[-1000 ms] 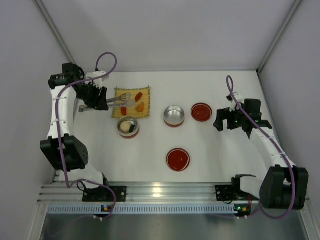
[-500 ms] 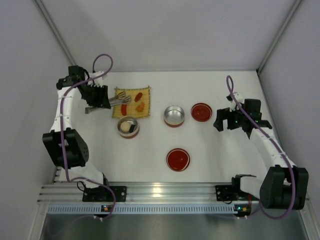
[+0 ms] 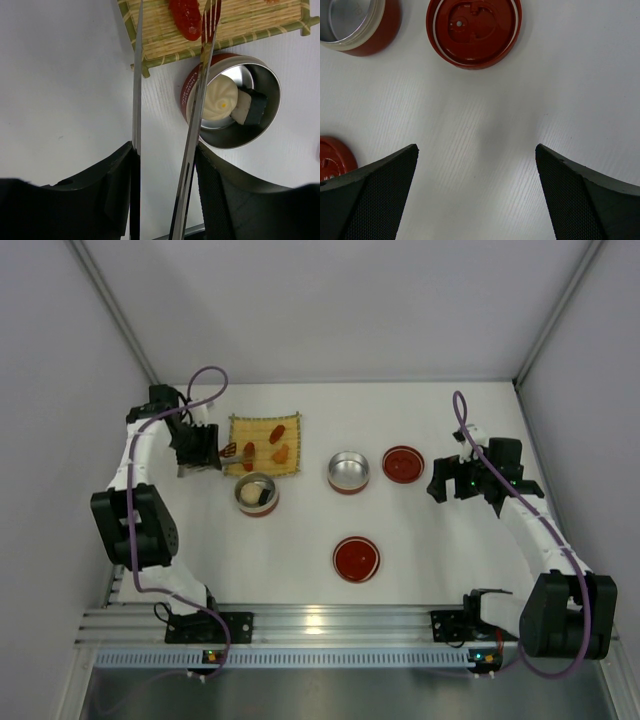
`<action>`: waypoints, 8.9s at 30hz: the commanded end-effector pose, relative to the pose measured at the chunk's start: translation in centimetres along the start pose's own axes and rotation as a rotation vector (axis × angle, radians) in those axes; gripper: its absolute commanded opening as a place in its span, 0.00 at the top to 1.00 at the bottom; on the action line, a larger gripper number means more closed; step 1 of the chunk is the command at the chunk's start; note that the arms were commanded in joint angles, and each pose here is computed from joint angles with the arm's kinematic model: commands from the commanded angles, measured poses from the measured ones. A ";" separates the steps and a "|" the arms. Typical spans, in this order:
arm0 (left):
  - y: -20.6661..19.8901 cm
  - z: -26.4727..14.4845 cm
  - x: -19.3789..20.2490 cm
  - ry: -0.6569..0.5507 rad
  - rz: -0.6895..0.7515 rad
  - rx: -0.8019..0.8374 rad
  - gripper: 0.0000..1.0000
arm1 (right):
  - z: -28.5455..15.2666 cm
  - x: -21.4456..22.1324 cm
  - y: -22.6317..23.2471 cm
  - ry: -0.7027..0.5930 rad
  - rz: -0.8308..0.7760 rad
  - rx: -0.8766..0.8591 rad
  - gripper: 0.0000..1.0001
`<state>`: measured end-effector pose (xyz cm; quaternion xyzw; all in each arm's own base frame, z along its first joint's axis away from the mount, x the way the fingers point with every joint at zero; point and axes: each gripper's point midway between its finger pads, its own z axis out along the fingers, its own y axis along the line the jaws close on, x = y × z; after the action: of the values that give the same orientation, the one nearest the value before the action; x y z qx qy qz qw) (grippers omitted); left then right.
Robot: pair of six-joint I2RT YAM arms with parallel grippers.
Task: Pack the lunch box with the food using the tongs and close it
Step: Pick up the fake food from the plate, then place the fake food in the packing box, then pick up the fake food from the plate, then place the fake food in the packing box.
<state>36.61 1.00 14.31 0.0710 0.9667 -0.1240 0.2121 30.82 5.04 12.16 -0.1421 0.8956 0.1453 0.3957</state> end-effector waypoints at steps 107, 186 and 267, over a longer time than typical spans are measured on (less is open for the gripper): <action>-26.0 6.5 -1.6 0.034 0.453 0.277 0.73 | -0.1 -1.6 -0.5 -0.013 -0.028 0.017 0.01; -8.1 -1.1 -1.8 0.038 0.113 0.048 0.41 | 0.1 -1.5 -0.3 -0.004 -0.012 0.004 0.01; -25.3 -1.9 0.0 0.020 0.441 0.577 1.00 | 0.3 -1.3 -0.5 0.006 -0.011 0.009 0.01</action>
<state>31.55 -20.30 21.80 0.3327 0.8750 -0.2793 0.2137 31.20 4.66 10.96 -0.1346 0.9064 0.1390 0.3756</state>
